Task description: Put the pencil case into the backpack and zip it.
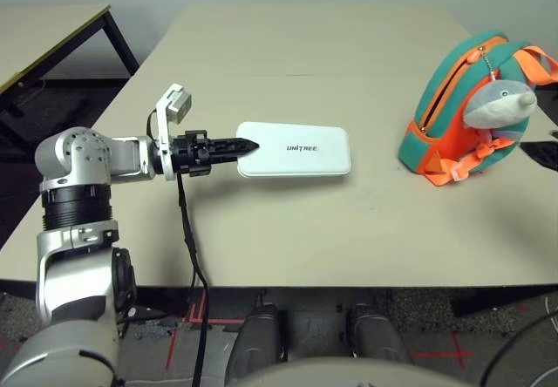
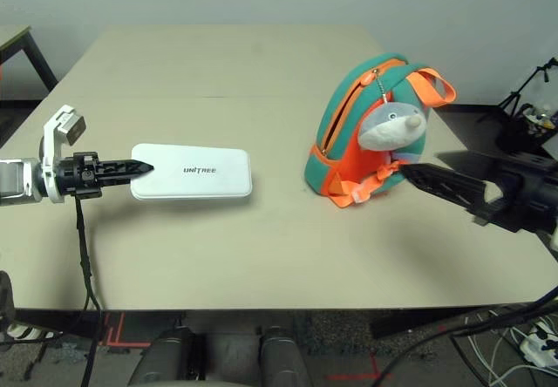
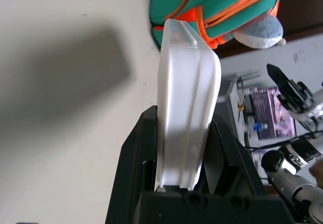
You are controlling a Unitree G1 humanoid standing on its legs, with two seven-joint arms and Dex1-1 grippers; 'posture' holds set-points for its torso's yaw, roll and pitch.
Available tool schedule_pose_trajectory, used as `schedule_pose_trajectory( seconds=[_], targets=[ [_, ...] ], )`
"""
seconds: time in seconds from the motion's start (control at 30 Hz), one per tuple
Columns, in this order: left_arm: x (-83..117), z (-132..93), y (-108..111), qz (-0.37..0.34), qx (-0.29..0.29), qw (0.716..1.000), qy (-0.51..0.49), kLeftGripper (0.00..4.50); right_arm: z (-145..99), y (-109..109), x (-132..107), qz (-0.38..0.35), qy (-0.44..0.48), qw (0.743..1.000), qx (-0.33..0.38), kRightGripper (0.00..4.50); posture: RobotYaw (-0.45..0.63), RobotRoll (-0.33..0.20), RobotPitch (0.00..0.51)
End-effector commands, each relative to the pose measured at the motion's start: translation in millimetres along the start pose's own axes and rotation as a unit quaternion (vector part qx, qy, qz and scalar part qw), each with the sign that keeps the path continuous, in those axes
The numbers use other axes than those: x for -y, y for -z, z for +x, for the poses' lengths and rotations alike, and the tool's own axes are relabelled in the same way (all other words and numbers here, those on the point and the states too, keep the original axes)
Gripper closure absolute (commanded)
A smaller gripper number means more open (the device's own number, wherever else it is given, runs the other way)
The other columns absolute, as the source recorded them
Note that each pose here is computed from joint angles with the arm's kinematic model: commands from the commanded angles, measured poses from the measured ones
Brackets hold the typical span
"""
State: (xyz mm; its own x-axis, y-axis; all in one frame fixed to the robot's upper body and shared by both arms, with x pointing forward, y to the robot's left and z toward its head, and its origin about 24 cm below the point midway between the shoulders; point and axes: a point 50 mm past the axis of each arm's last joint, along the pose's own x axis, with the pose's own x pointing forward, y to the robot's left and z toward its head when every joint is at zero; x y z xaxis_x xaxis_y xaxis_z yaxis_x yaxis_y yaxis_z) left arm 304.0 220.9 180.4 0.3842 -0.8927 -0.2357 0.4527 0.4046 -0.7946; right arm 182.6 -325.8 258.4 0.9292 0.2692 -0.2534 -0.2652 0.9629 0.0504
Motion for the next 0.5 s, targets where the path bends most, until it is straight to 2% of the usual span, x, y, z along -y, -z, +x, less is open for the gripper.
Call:
schedule_pose_trajectory(
  seconds=[0.03,0.3,0.33,0.5],
  targets=[
    [0.0,0.6,-6.7,0.006,0.006,1.0,-0.005,3.19,18.0,8.7,11.6,-0.024,0.013,1.0,0.004,0.0,-0.17,0.0,0.032],
    [-1.0,-1.6,-7.4,0.007,0.01,1.0,-0.015,3.19,73.9,24.7,22.3,-0.032,-0.038,0.999,-0.014,0.0,-0.13,0.0,0.037],
    [-1.1,-3.2,-6.7,0.007,0.01,1.0,-0.017,3.19,80.7,25.6,24.5,-0.031,-0.042,0.999,-0.015,0.0,-0.1,0.0,0.04],
    [-1.1,-11.1,-4.2,0.004,0.017,1.0,-0.025,3.19,103.5,32.0,36.1,-0.038,-0.047,0.998,-0.03,0.0,-0.07,0.0,0.038]
  ],
)
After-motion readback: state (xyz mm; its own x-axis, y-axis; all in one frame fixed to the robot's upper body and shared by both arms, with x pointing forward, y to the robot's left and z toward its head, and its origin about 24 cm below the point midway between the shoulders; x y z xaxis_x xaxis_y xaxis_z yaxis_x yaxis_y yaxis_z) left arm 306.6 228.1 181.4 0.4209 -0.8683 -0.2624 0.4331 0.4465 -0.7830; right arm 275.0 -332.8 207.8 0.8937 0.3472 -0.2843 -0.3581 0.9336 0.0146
